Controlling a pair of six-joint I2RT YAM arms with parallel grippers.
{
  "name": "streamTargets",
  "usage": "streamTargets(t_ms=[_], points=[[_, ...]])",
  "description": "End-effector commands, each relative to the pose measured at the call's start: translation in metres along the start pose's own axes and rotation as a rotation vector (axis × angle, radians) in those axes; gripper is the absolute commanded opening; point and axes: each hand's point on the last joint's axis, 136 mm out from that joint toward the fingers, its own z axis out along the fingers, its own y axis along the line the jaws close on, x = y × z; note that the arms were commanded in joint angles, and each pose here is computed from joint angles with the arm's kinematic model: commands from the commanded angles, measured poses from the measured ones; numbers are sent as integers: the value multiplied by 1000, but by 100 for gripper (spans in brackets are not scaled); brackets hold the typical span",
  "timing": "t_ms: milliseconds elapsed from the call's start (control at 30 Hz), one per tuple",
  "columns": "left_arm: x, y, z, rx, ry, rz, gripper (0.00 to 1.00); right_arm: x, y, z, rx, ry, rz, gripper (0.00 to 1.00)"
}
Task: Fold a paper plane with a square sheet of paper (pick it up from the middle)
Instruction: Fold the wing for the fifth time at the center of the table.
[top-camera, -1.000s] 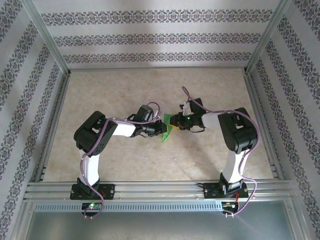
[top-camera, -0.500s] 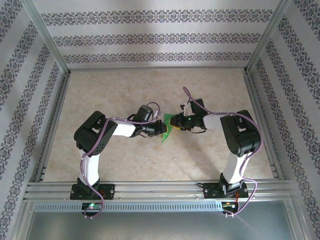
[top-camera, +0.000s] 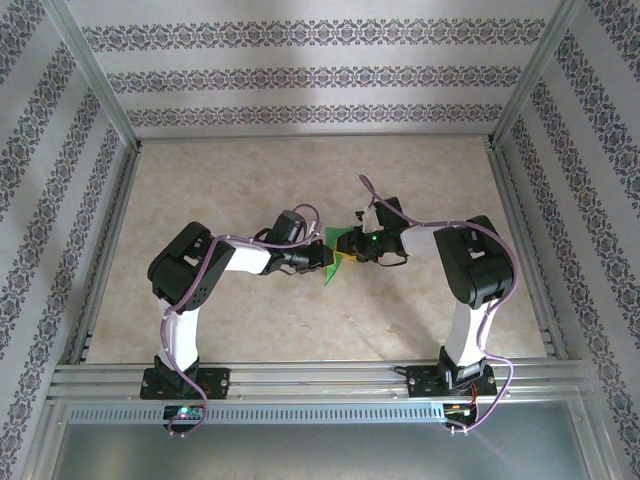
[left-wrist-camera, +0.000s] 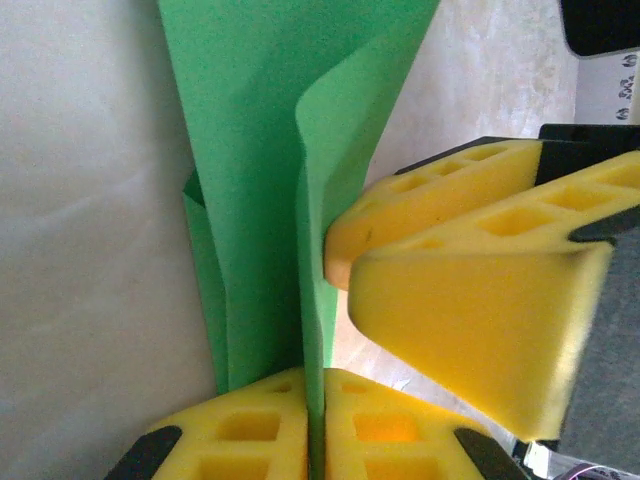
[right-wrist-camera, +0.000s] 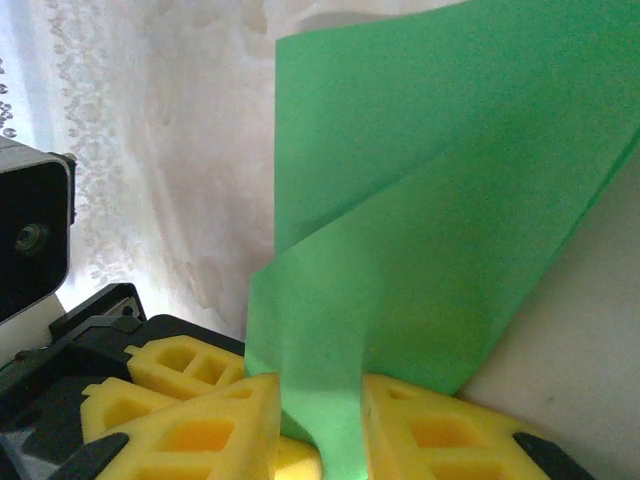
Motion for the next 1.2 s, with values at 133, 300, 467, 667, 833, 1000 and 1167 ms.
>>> streamTargets(t_ms=[133, 300, 467, 667, 833, 1000, 1167], points=[[12, 30, -9, -119, 19, -45, 19, 9, -27, 8, 114, 33, 50, 28], [16, 25, -20, -123, 17, -48, 21, 11, -36, 9, 180, 41, 55, 27], [21, 21, -29, -122, 19, -64, 22, 11, -35, 10, 193, 41, 42, 28], [20, 2, -33, -50, 18, -80, 25, 12, -32, 10, 188, 43, 31, 28], [19, -4, -34, -34, 14, -77, 26, 12, -30, 9, 181, 40, 24, 29], [21, -7, -30, -35, 27, -69, 25, 10, -25, 7, 169, 28, 12, 31], [18, -10, -26, -34, 29, -59, 21, 7, -20, 5, 156, 15, 4, 32]])
